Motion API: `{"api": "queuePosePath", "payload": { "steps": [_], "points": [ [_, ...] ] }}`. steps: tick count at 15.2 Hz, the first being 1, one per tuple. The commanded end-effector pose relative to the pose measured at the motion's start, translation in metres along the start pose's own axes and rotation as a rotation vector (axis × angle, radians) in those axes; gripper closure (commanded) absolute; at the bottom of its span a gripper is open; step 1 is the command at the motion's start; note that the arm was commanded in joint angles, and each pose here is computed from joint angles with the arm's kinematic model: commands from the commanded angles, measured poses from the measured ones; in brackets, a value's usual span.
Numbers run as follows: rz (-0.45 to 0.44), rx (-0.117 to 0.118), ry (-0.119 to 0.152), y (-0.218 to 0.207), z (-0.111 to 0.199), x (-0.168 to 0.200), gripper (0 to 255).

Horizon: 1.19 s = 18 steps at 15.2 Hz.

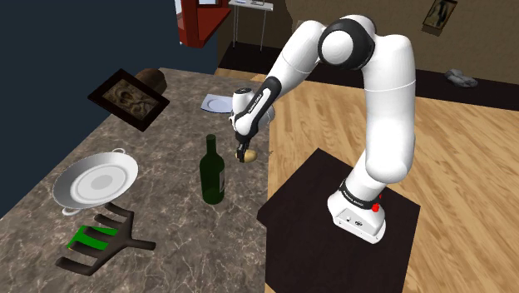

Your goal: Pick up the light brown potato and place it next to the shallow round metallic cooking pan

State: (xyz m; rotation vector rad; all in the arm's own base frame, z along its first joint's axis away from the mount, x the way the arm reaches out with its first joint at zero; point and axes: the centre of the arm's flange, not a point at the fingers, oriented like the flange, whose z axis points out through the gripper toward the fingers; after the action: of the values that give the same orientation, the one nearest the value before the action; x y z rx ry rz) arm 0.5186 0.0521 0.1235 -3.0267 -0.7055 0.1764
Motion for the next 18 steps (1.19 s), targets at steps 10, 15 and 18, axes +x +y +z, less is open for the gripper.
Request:
{"api": "queuePosePath", "payload": {
  "steps": [10, 15, 18],
  "points": [
    [0.000, 0.000, 0.000, -0.001, -0.016, -0.002, 255],
    [0.000, 0.000, 0.000, -0.002, -0.042, -0.004, 255],
    [0.000, 0.000, 0.000, -0.003, -0.058, -0.006, 255]
  ]
}}
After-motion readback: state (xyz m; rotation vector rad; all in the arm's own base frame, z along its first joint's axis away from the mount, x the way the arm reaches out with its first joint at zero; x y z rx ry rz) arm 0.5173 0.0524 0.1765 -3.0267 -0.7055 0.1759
